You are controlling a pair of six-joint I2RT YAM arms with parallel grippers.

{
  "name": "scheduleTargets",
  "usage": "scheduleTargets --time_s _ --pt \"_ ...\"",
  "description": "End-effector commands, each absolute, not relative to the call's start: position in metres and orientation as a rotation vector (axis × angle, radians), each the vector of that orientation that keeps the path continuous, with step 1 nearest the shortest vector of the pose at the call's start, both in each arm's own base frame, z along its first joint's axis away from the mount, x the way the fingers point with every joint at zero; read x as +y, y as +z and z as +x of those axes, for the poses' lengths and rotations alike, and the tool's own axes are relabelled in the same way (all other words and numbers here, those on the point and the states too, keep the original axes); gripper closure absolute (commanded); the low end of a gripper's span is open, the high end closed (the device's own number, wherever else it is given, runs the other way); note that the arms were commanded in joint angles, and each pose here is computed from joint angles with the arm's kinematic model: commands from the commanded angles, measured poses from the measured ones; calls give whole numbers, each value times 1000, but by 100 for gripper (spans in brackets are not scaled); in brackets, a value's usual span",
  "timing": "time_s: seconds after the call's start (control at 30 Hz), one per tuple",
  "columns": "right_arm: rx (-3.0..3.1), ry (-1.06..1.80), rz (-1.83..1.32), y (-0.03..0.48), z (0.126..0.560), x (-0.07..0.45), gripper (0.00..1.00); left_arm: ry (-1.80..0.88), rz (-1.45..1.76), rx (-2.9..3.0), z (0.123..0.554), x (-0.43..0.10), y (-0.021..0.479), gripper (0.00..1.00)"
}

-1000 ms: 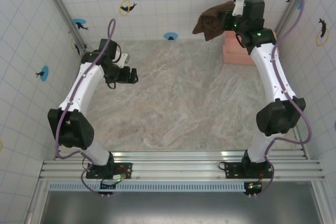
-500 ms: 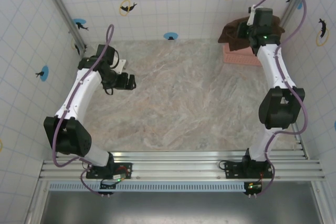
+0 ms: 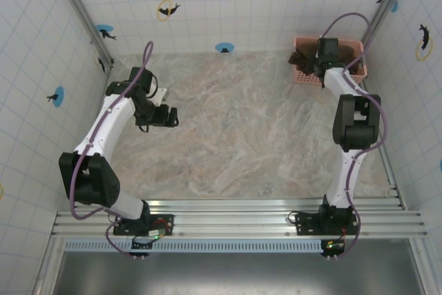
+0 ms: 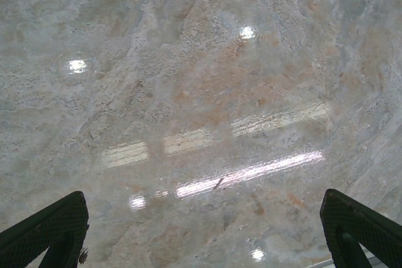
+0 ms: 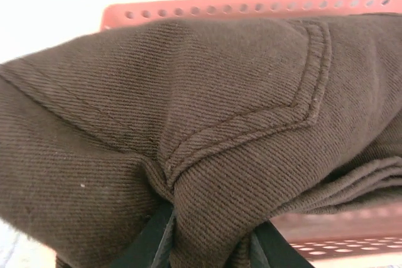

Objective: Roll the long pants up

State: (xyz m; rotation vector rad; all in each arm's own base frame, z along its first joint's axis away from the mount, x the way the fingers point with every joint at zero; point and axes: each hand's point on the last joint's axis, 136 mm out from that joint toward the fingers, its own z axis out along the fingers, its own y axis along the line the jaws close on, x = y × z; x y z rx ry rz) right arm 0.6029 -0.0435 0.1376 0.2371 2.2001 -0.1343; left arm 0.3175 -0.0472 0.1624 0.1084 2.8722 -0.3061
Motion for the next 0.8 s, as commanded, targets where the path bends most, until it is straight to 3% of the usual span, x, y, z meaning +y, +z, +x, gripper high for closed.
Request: scheduleTargets --time_s 0.0,0.3,0.43,0.47,0.6,0.63,0.77 --pt "2054 -287 351 178 624 -81 100 -328 124 2880 309 -48 167 3" --pt "2302 -370 445 117 641 -107 100 -354 103 2902 314 -50 155 3" --pt "2373 -260 474 92 645 -106 100 -337 119 2896 314 -49 152 3" --pt "2384 -221 481 86 646 -104 95 -333 124 2890 314 -48 151 3" --pt "2391 -127 494 84 643 -97 26 -316 142 2866 314 -47 145 3" --pt "2368 -108 480 92 642 -95 1 -313 146 2853 316 -47 143 3" --pt "2195 -105 521 160 623 -103 2 -283 180 2803 322 -45 142 3"
